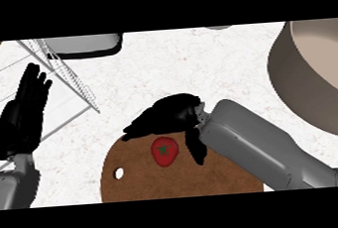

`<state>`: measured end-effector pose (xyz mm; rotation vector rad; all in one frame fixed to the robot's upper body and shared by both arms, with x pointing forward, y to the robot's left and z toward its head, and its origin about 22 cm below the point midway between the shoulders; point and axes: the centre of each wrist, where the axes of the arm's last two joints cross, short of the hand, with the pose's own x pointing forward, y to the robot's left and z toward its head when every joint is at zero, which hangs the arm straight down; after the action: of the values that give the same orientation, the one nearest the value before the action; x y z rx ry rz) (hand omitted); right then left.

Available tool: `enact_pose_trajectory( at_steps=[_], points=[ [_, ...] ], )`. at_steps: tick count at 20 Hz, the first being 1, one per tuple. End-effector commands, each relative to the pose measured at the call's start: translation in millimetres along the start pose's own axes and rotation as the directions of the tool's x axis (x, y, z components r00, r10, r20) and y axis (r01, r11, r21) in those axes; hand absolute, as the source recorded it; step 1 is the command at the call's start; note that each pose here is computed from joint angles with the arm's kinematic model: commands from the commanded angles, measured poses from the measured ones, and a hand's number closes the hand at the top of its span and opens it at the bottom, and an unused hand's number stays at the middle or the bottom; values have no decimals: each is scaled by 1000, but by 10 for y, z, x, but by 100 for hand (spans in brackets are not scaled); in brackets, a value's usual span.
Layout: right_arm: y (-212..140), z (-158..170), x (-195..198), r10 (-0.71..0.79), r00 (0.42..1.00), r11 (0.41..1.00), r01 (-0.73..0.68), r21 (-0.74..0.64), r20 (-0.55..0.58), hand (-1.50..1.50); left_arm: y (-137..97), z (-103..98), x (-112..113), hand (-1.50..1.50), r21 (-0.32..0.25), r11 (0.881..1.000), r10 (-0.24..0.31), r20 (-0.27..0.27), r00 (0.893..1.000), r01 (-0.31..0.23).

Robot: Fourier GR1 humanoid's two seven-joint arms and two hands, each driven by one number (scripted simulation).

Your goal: Pick the tomato from the cutting board and place it in the pot

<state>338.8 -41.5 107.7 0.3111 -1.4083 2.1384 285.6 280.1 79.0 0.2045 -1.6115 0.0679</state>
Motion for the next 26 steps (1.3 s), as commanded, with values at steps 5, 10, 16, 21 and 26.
enact_pose_trajectory(
  at_steps=[5, 10, 16, 21, 26],
  points=[
    [202, -111, -45, -5, 1000, 1000, 4, -14, -21, -150, -74, 79, 78, 0, -10, 1000, 14, -13, 1000, -14],
    [376, -111, -294, 35, 999, 999, -35, 7, -24, -150, -66, 65, 227, 0, -7, 1000, 1, 5, 1000, -1],
    [497, -297, -115, 18, 997, 1000, -17, 19, -80, -150, 27, -8, 66, 0, 0, 1000, 1, 10, 1000, -1],
    [422, -448, -115, 108, 994, 994, -108, 35, 1, 150, -43, 31, -26, 0, -10, 1000, -2, 6, 1000, 2],
    [497, -483, -282, 137, 989, 990, -138, 19, 47, 150, -76, -76, -25, 0, -12, 1000, -6, 5, 1000, 7]
  ],
)
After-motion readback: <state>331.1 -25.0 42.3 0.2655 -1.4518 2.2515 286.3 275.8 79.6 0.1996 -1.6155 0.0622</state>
